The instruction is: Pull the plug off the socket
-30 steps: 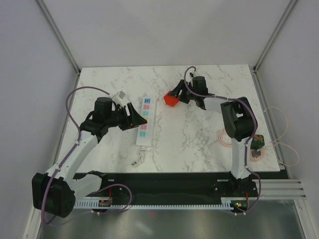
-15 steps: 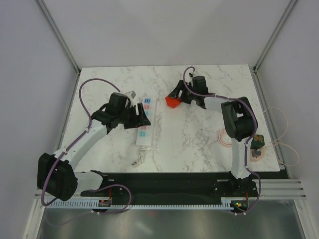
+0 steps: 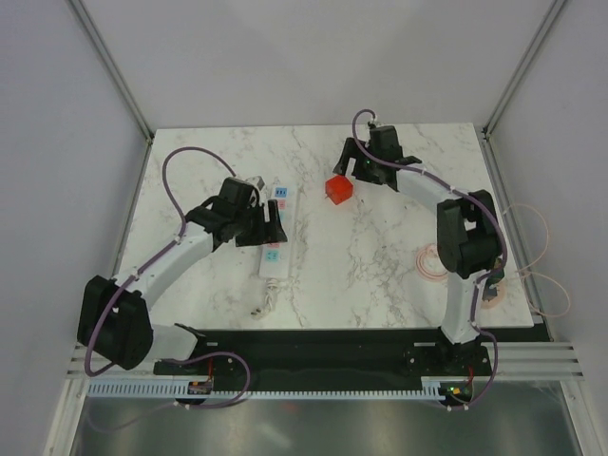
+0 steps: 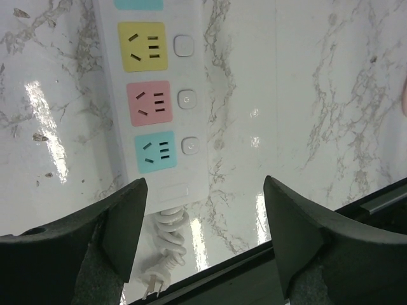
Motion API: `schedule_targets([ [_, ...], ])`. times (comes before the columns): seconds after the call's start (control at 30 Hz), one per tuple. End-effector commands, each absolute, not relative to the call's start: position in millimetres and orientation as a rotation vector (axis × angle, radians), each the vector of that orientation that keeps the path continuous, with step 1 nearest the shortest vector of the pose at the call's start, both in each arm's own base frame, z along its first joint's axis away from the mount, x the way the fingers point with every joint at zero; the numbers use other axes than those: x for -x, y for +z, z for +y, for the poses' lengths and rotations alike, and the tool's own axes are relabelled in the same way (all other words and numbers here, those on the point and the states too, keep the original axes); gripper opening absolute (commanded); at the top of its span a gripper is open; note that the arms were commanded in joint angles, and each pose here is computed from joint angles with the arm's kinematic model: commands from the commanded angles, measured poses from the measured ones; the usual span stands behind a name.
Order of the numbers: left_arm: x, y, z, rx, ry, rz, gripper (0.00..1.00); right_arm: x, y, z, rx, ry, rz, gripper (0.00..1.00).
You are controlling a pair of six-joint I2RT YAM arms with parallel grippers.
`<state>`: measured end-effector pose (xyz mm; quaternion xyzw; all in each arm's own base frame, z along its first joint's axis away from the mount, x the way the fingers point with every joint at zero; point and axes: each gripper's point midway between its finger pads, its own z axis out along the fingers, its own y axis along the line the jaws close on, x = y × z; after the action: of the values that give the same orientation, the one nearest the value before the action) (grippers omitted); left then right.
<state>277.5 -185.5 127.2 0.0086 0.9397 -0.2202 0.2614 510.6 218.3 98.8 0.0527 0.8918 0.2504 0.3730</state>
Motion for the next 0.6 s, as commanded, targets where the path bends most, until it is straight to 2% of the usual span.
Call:
schedule_targets([
  [0.0,-297,129,-188,-0.099,-0.5,2.518,0.82,-503,153,168,-0.179,0.33,2.264,0.98],
  [0.07,-303,129,-190,-0.116,-0.485,2.518,0.82,-487,161,149,-0.212,0.235,2.28,0.98],
  [0.23,-319,108,-191,-0.19,-0.389,2.577,0.82,-436,188,151,-0.139,0.242,2.252,0.98],
  [0.5,-343,71,-187,-0.205,-0.202,2.668,0.83,-354,172,152,-0.041,0.278,2.294,0.98],
  [0.57,-343,71,-191,-0.221,-0.188,2.666,0.83,-346,172,151,-0.036,0.288,2.289,0.98],
])
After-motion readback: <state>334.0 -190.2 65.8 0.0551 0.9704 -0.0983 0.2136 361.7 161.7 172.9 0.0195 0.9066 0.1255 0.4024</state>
